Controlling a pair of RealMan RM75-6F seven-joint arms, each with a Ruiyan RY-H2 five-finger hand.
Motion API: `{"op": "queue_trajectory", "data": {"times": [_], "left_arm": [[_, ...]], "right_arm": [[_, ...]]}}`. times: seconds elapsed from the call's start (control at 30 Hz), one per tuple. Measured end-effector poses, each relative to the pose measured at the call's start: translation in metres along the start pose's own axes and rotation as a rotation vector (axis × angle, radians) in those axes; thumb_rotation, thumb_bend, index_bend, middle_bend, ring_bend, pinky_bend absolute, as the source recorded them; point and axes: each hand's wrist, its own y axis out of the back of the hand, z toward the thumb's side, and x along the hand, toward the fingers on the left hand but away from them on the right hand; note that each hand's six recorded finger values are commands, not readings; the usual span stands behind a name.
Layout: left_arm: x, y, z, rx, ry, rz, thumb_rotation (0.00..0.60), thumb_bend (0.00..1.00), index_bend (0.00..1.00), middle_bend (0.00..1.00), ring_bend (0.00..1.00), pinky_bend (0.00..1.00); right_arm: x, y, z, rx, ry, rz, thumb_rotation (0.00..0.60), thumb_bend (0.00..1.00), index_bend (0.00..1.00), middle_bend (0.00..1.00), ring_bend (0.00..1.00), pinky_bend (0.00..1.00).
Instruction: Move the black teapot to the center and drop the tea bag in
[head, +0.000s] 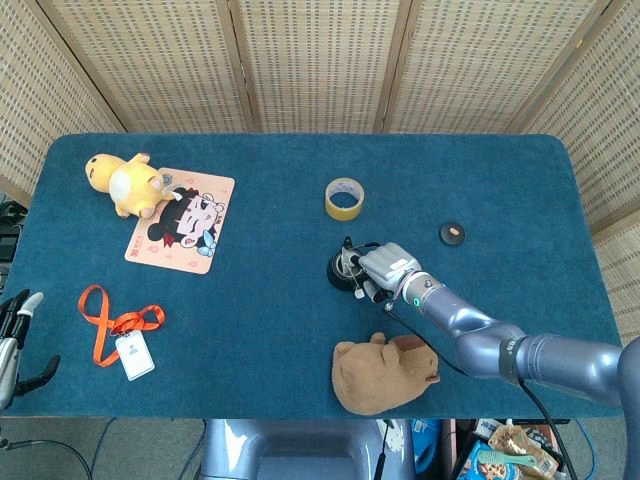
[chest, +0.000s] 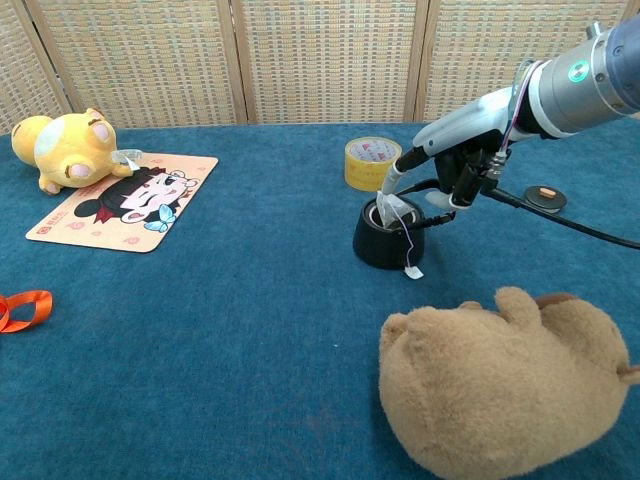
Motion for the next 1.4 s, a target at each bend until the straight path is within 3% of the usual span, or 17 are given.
{"op": "queue_trajectory", "data": {"times": [0.53,0.9,1.4], "left_arm": [[-0.001,-0.003,-0.005,-0.006,0.013,-0.005,0.600,0.34,0.00,0.00,0.00,0.00],[-0.001,-0.007,-0.005,-0.014,0.010,-0.016,0.600,0.34,0.00,0.00,0.00,0.00],[0.000,-0.008,-0.003,-0.017,0.005,-0.016,0.600,0.34,0.00,0.00,0.00,0.00]], "right_arm": [[-0.025,-0.015,0.011,0.030,-0.018,0.079,0.494,0.82,0.05,1.00,1.00,1.00],[-0.025,-0.023,0.009,0.053,-0.036,0.105,0.494,0.82,0.05,1.00,1.00,1.00],[-0.012,0.000,0.010,0.046,-0.037,0.039,0.496,0.82,0.05,1.00,1.00,1.00]]}}
